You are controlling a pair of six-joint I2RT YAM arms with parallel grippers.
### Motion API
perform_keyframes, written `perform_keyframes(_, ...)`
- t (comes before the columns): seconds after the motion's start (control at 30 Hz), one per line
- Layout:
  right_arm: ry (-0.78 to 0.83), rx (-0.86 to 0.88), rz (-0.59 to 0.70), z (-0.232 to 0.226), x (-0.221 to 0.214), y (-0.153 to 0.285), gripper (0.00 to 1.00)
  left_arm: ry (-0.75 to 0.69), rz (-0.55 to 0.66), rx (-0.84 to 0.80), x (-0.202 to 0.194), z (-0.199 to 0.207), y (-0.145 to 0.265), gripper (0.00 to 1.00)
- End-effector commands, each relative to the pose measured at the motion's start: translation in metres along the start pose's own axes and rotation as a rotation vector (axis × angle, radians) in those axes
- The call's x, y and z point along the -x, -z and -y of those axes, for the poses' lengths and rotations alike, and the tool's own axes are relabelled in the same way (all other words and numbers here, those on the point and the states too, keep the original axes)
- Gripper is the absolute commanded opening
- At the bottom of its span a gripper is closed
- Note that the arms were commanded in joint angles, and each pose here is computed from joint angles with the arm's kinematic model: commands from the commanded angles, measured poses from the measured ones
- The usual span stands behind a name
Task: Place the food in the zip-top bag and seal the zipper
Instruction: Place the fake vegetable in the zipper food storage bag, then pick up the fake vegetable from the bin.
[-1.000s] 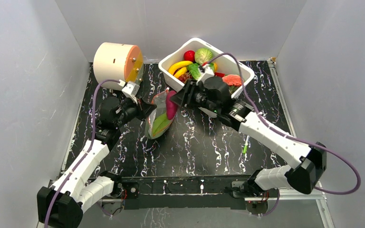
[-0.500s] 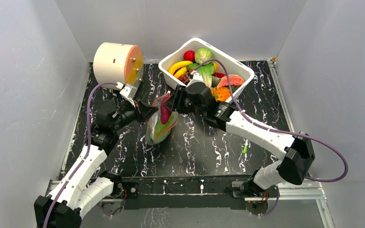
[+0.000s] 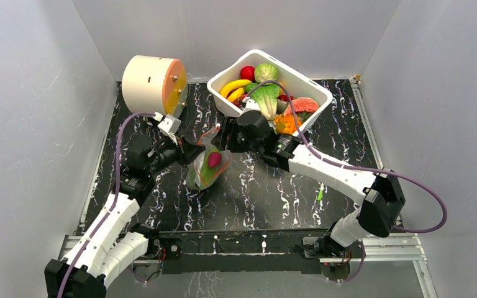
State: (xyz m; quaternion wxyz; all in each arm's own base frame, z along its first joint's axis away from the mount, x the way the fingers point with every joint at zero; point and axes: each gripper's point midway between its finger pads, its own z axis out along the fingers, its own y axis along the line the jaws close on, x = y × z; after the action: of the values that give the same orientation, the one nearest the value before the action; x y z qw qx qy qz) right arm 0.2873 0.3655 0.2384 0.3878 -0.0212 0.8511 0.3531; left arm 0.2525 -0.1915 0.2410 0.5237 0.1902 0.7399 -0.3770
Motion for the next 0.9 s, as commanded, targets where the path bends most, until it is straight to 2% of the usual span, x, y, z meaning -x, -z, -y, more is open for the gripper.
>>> perform_keyframes(0.0,0.056,0.103,0.117,-0.032,0.041,0.032,0.55,-0.075,0.025,-0.009,0.004,0.003,0.004,0.00)
perform_keyframes(0.23,0.114,0.133,0.199,-0.041,0.064,0.061,0.54,-0.165,-0.017,0.016,-0.006,-0.007,0.006,0.00)
perform_keyframes(0.4,0.212,0.085,0.285,-0.035,0.086,0.074,0.55,-0.216,0.016,-0.014,0.004,-0.002,0.005,0.00)
perform_keyframes(0.73,0.317,-0.202,0.355,0.032,0.142,0.069,0.56,-0.415,0.222,-0.011,0.062,0.004,0.003,0.00)
perform_keyframes(0.87,0.316,-0.257,0.347,0.066,0.162,0.062,0.57,-0.474,0.245,0.015,0.077,0.001,0.001,0.00)
